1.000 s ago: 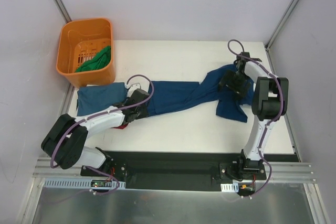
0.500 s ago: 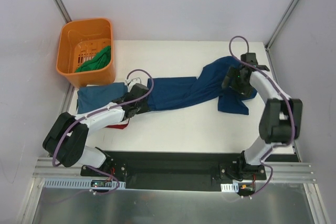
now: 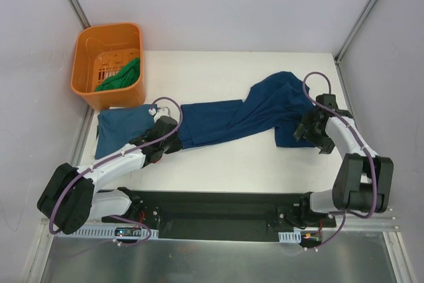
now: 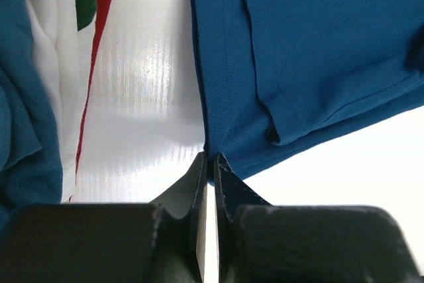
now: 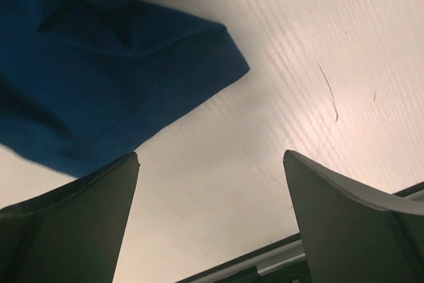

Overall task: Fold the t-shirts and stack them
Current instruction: Flatten out the tshirt

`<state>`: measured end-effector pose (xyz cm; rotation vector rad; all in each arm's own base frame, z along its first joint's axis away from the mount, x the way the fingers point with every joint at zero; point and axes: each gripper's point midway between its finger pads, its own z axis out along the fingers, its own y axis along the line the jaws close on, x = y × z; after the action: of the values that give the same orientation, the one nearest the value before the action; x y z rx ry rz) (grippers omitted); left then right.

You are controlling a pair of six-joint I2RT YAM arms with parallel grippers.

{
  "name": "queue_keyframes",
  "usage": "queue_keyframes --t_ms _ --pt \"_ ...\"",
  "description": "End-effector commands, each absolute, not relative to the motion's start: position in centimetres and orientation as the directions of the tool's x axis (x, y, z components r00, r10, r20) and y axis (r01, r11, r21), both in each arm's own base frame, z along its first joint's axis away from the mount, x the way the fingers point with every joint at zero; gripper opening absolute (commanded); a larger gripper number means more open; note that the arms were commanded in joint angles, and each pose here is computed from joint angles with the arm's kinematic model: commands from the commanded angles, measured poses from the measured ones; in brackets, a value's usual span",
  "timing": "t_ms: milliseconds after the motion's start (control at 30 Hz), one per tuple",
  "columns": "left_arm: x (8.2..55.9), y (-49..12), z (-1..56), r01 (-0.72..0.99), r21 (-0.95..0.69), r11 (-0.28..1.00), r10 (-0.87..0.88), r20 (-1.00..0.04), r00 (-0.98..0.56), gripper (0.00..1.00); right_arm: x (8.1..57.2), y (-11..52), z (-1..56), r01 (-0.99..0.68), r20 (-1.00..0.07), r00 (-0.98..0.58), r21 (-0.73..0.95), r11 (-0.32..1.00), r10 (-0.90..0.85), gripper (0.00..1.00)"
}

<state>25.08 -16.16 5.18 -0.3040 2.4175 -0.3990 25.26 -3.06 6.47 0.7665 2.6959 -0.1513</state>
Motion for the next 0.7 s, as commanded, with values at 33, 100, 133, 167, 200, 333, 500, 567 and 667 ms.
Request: queue_keyframes --t_ms 33,100,133,167,200,333,500,567,667 --pt "25.7 -16.9 6.3 -0.111 -0.400 0.910 -0.342 -0.570 -0.747 0.00 27.1 -4.9 4.9 0.548 -0.326 -0.805 -0.086 0.832 0.496 0.88" --pt "25.7 -16.9 6.4 -0.110 -0.402 0.909 -0.343 -0.573 -0.744 0.00 27.8 -5.4 4.0 0.551 -0.298 -0.813 -0.115 0.826 0.501 0.78" --pt "25.8 -17.0 6.4 -0.106 -0.405 0.908 -0.342 -0.572 -0.745 0.00 28.1 -5.4 3.8 0.546 -0.290 -0.817 -0.112 0.830 0.498 0.74" --pt "25.8 -17.1 6.4 -0.099 -0.406 0.908 -0.337 -0.572 -0.748 0.00 28.2 -5.5 3.2 0.544 -0.270 -0.823 -0.122 0.830 0.500 0.72" --pt "25.8 -17.2 6.5 -0.095 -0.406 0.909 -0.335 -0.573 -0.748 0.00 28.5 -5.5 3.1 0.547 -0.269 -0.821 -0.120 0.829 0.503 0.70" --pt "25.9 -17.3 6.3 -0.093 -0.407 0.909 -0.332 -0.571 -0.751 0.00 29.7 -5.7 2.1 0.549 -0.271 -0.821 -0.129 0.826 0.503 0.62" --pt "25.9 -17.4 6.2 -0.090 -0.405 0.910 -0.327 -0.568 -0.756 0.00 29.9 -5.8 0.9 0.537 -0.240 -0.835 -0.156 0.829 0.496 0.56" --pt "25.9 -17.4 6.1 -0.092 -0.404 0.910 -0.327 -0.566 -0.757 0.00 30.3 -5.8 0.9 0.519 -0.243 -0.844 -0.142 0.843 0.479 0.55" --pt "26.0 -17.6 6.1 -0.088 -0.406 0.909 -0.326 -0.565 -0.758 0.00 30.9 -5.1 1.1 0.468 -0.229 -0.870 -0.103 0.878 0.437 0.54"
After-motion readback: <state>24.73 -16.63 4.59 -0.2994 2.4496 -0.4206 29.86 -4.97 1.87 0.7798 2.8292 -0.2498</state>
